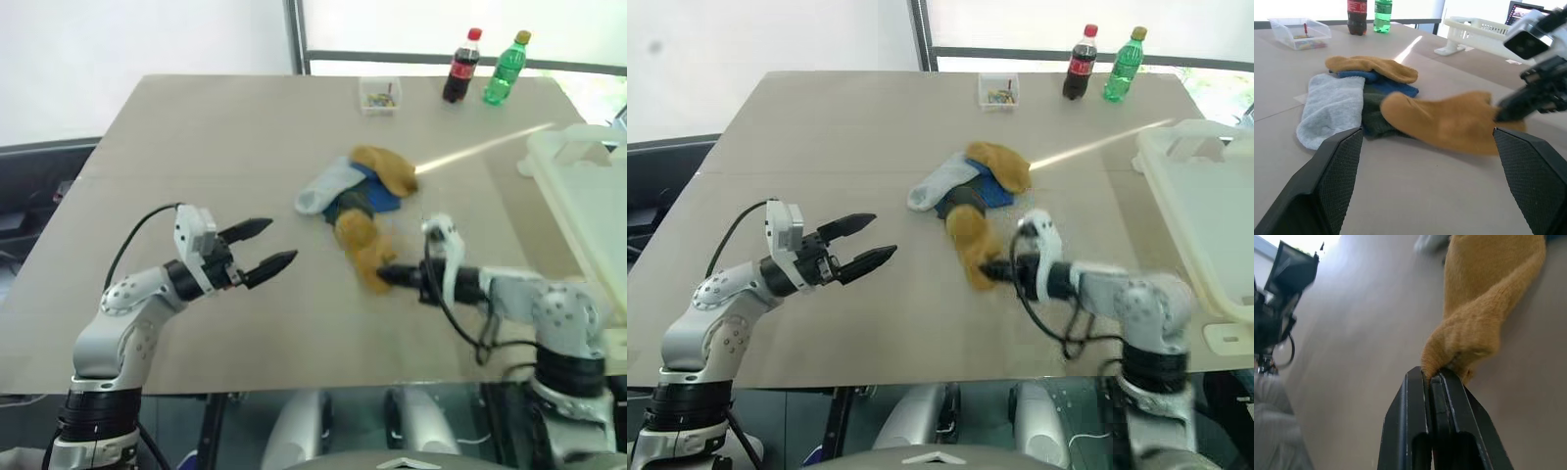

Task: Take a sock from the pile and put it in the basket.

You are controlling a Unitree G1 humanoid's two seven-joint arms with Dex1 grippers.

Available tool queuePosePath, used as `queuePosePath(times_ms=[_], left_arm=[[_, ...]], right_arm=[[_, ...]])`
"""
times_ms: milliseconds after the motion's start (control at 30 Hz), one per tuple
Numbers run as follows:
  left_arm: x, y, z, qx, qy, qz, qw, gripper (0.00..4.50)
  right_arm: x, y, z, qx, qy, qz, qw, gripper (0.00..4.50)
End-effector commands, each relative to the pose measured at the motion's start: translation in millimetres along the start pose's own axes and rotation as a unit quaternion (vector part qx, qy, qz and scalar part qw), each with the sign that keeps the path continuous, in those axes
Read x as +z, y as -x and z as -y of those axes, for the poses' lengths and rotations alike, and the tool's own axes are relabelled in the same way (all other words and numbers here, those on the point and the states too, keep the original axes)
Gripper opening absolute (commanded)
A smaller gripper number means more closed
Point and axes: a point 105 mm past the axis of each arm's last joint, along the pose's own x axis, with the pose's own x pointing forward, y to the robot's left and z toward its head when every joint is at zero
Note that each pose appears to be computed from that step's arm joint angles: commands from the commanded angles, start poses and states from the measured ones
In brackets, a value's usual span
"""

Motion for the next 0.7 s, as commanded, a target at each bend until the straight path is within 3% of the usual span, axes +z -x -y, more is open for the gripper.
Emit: queuePosePath(times_ms=[33,133,300,433,633,667,700], left_arm=[[8,1,3,-0.014,-0.009,0.001,1.0,4.5],[8,1,9,-0.029,0.003,-0.007,1.0,4.5],[7,6,15,-0.04,0.004,-0.026,0.999,4.5],[3,1,19,-0.053,-0.008,-0.037,0.998,4.5],[-3,-15,26,-0.077,-0.012,-0.042,0.996,4.5],[-5,-17,27,-0.082,-0.011,-0.043,0.996,4.5],[-7,-20,30,-0.088,-0.01,-0.044,0.995,4.5]], right_arm=[[-18,11,-26,0.079,0.057,-0.039,0.995,0.05],[-52,27,-12,0.078,0.085,-0.114,0.987,0.05],[-66,46,15,0.054,0.121,-0.154,0.979,0.05],[-57,44,37,0.016,0.158,-0.138,0.978,0.05],[-37,38,39,0.024,0.221,-0.086,0.971,0.05],[-35,37,37,0.028,0.221,-0.078,0.972,0.66],[-32,36,37,0.023,0.227,-0.068,0.971,0.95]])
